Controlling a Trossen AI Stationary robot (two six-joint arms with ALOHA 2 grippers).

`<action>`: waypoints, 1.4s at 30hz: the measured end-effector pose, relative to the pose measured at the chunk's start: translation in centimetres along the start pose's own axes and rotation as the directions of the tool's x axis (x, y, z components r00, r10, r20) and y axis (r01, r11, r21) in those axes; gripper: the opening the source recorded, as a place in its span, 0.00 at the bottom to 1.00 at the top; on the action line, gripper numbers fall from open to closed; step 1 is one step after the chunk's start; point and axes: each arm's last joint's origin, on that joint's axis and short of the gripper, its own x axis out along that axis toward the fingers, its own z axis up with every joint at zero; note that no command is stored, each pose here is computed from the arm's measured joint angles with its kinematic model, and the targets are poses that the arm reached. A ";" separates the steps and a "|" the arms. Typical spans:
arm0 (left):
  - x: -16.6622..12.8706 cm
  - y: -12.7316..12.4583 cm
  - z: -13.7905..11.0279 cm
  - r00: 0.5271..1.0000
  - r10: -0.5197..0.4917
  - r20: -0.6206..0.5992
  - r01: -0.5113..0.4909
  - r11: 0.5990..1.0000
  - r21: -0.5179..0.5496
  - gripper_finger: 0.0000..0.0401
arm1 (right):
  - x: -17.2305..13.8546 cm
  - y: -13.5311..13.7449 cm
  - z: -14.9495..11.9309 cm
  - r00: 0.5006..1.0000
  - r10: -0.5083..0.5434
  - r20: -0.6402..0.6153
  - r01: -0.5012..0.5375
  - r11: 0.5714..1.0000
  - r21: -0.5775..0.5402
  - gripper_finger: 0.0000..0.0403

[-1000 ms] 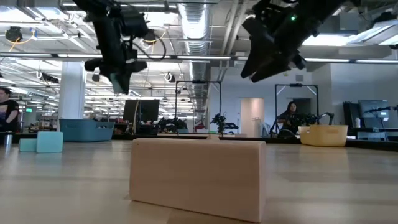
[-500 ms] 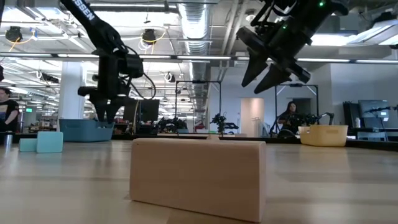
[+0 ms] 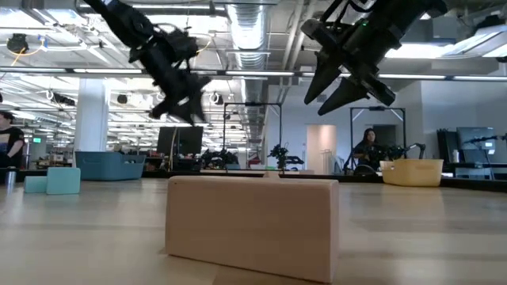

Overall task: Sort & place blocks by color
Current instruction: Put the right light blue block into the blue bin

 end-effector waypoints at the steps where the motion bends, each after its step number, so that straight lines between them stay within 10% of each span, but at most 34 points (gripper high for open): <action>1: 0.0 -1.1 0.1 0.999 -0.042 0.033 0.042 0.999 0.013 0.41 | -0.1 0.1 -0.2 1.000 0.007 -0.013 -0.007 1.000 -0.007 0.42; 8: -0.4 -8.2 -0.2 0.949 -0.252 0.189 0.240 0.967 0.083 0.41 | -2.2 1.4 -2.2 0.991 0.101 -0.091 -0.106 0.993 -0.057 0.36; 20: 1.7 -12.7 -1.0 0.942 -0.256 0.218 0.265 0.964 -0.013 0.41 | -6.2 1.3 -3.5 0.999 0.021 -0.027 -0.028 0.967 -0.255 0.29; 33: 10.3 -12.8 2.2 0.997 -0.025 -0.071 0.037 0.984 0.173 0.41 | -5.8 0.0 -2.5 0.995 -0.071 -0.065 0.056 0.975 -0.215 0.45; 42: 10.4 -11.4 -0.7 0.840 0.193 -0.508 0.026 0.919 0.393 0.40 | -6.3 -1.5 -3.8 0.965 -0.227 -0.130 0.219 0.973 -0.072 0.51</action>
